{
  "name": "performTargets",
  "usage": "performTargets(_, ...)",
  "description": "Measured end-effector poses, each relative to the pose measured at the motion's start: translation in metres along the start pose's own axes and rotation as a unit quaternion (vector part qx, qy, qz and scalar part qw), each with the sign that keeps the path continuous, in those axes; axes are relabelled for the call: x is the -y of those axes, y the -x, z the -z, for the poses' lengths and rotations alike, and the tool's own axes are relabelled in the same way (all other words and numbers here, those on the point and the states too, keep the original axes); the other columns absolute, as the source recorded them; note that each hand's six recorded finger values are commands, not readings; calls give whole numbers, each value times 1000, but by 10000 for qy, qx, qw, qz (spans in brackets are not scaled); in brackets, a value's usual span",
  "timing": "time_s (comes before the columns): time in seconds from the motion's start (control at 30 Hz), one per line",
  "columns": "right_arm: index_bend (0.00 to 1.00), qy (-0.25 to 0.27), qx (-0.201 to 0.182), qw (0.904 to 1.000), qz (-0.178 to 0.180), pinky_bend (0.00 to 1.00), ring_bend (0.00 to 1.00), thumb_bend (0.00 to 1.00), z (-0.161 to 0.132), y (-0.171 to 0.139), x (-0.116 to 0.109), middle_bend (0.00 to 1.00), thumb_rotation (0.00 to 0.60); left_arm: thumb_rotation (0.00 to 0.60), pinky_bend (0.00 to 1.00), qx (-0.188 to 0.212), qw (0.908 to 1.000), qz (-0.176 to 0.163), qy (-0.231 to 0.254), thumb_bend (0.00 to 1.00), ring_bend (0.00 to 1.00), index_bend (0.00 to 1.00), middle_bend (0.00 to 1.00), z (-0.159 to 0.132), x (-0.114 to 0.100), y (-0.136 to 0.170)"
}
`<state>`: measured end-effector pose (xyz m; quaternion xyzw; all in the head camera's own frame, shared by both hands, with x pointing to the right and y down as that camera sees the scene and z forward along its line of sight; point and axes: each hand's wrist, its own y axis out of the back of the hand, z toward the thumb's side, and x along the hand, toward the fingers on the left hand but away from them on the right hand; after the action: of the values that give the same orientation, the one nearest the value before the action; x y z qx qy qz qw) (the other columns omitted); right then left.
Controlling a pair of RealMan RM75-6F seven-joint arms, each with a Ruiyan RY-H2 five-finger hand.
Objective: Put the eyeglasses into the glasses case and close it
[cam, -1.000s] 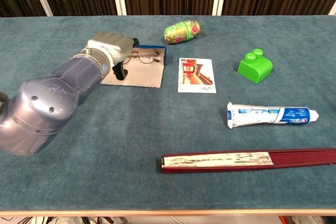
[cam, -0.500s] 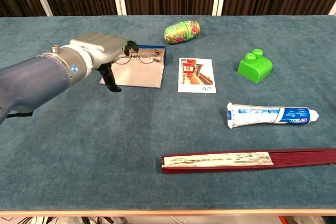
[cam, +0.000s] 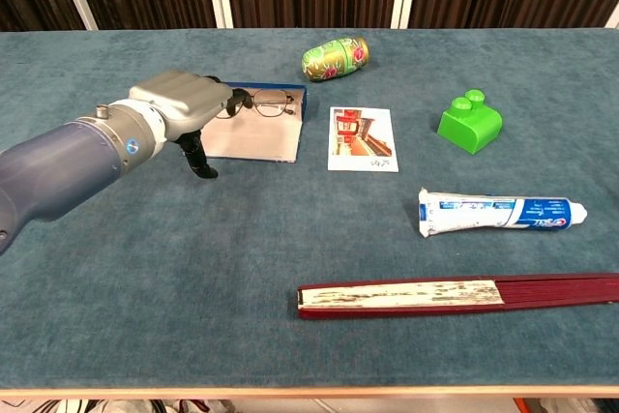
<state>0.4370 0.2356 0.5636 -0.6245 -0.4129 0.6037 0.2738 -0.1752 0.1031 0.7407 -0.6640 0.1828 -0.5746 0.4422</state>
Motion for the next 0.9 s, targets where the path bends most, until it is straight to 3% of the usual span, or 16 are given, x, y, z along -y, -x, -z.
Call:
performTargets(0.37, 49, -5, 11, 10000, -23, 178, 37, 101, 0, 0, 1, 0, 600, 600, 133, -25, 9999, -30, -159, 195, 90, 208, 290, -7, 2, -12)
performTargets(0.57, 48, -5, 15, 10000, -36, 178, 37, 101, 0, 0, 1, 0, 600, 600, 132, -51, 9998, -78, -149, 195, 84, 246, 261, -7, 0, -14)
performTargets(0.7, 49, 1, 21, 10000, -35, 178, 37, 101, 0, 0, 1, 0, 600, 600, 131, -78, 9998, -122, -131, 330, 77, 250, 232, -7, -2, -15)
performTargets(0.9, 49, 3, 26, 10000, -35, 178, 37, 100, 1, 1, 1, 0, 600, 600, 129, -45, 9998, -164, -73, 337, 76, 231, 219, -10, -4, -16)
